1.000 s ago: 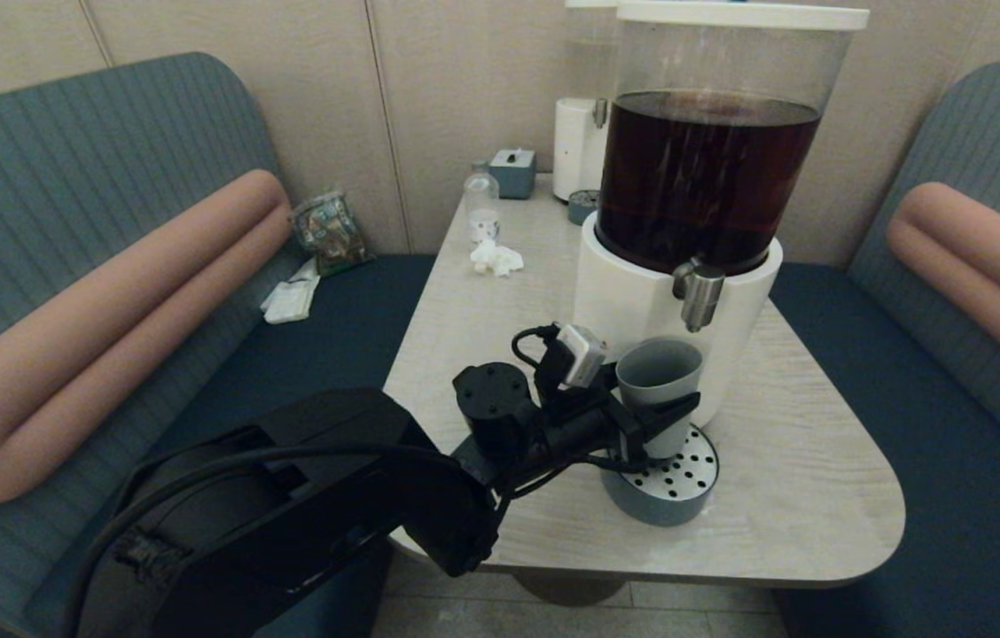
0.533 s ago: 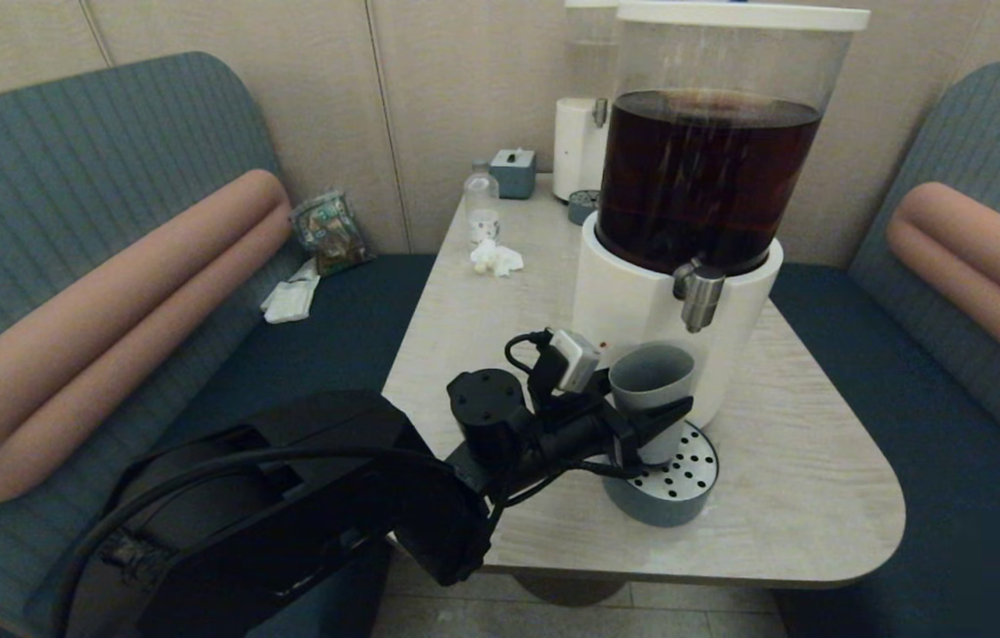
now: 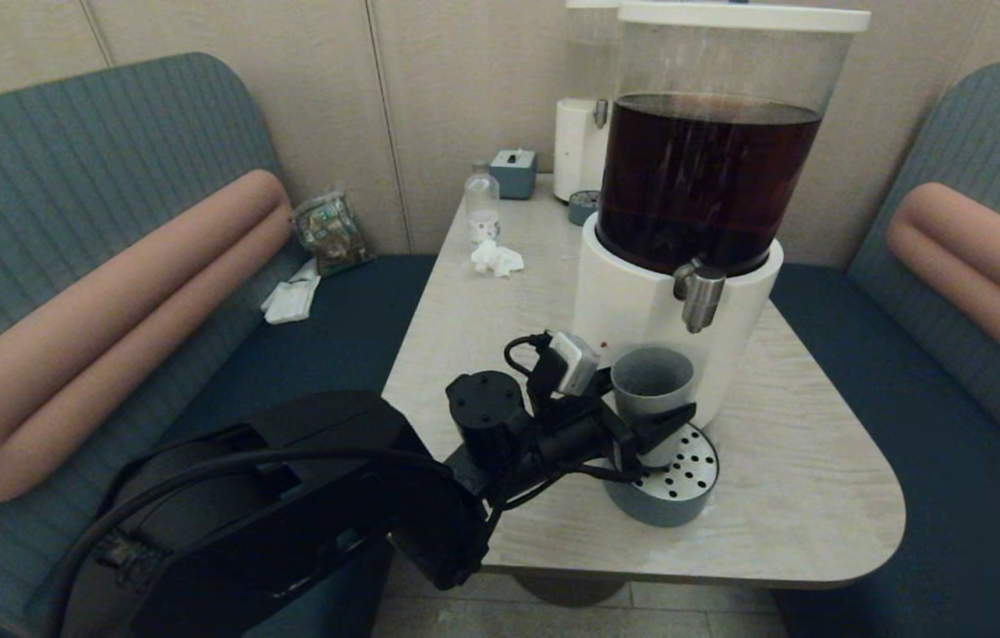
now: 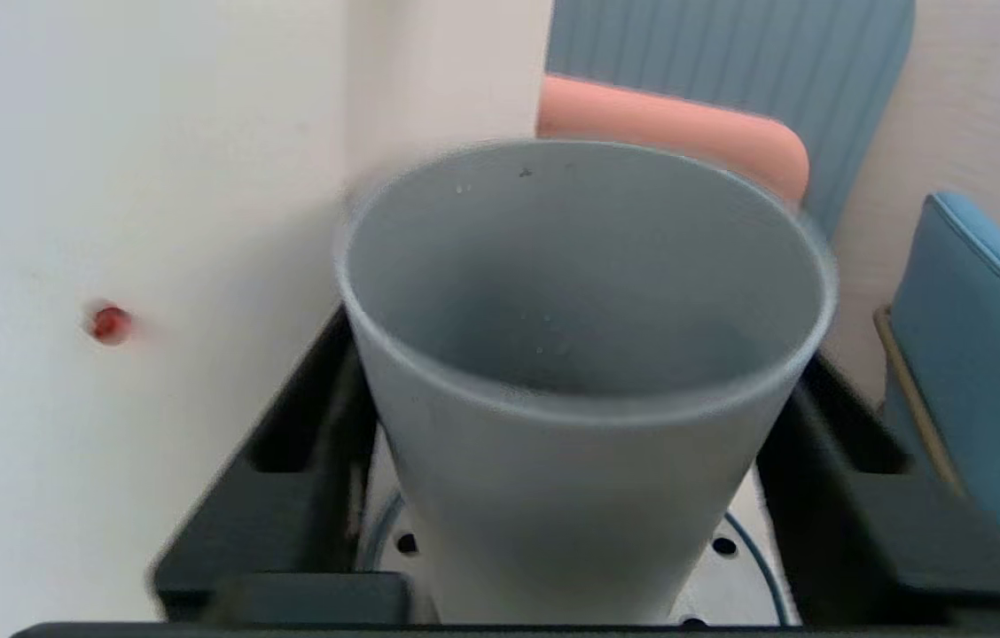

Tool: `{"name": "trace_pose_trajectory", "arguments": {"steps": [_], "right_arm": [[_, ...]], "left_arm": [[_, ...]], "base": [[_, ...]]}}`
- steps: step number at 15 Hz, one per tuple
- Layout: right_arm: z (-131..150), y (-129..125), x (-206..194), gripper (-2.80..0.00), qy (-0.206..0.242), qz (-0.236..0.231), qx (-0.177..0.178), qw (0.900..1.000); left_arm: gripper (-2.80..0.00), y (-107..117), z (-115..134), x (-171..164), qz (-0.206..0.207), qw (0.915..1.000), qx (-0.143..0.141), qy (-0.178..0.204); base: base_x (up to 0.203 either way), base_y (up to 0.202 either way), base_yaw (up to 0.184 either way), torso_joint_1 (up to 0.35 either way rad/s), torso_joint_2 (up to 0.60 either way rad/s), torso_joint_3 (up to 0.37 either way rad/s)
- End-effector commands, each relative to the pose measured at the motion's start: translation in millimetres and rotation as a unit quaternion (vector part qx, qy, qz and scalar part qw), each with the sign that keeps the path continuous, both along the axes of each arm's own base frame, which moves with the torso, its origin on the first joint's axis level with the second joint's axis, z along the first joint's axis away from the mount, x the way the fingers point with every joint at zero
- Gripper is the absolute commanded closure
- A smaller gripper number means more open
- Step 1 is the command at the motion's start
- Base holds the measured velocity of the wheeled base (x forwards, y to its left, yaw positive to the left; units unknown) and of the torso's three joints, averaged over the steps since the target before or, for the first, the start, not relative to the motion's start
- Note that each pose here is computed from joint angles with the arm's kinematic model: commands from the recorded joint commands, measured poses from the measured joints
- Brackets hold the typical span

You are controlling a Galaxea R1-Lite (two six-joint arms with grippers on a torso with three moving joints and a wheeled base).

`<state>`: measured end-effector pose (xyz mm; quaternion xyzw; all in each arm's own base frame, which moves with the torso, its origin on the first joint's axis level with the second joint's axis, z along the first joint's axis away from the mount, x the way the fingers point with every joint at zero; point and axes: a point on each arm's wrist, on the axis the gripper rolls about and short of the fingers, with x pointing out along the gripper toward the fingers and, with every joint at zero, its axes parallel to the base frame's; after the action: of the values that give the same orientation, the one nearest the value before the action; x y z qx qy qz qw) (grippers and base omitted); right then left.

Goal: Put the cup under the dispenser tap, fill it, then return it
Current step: Place it under the water dispenser

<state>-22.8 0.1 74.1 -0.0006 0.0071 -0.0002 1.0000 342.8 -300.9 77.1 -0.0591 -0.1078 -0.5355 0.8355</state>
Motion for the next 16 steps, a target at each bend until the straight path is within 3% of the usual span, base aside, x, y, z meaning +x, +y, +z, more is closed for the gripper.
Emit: {"name": "trace_pose_trajectory", "arguments": {"steps": [1,10,16], "right_arm": [[0.0,0.0,0.1,0.0,0.001,0.0,0.0,1.0],[0.0,0.0,0.1,0.0,0.001,0.0,0.0,1.0],[0.0,0.0,0.1,0.0,0.001,0.0,0.0,1.0]], "left_arm": [[-2.8,0.1,-0.1,0.1,-0.001,1.0,-0.002,-0.002],[-2.8,1.9,1.5,-3.1,-0.001,1.0,0.0,0.001],[-2.8,10.0,-2.1,-11.0,0.01,0.9995,0.008,0.027]], "base": [[0.0,0.0,0.0,0.0,0.0,0.0],[0.0,0.0,0.0,0.0,0.0,0.0],[0.0,0.0,0.0,0.0,0.0,0.0]]}}
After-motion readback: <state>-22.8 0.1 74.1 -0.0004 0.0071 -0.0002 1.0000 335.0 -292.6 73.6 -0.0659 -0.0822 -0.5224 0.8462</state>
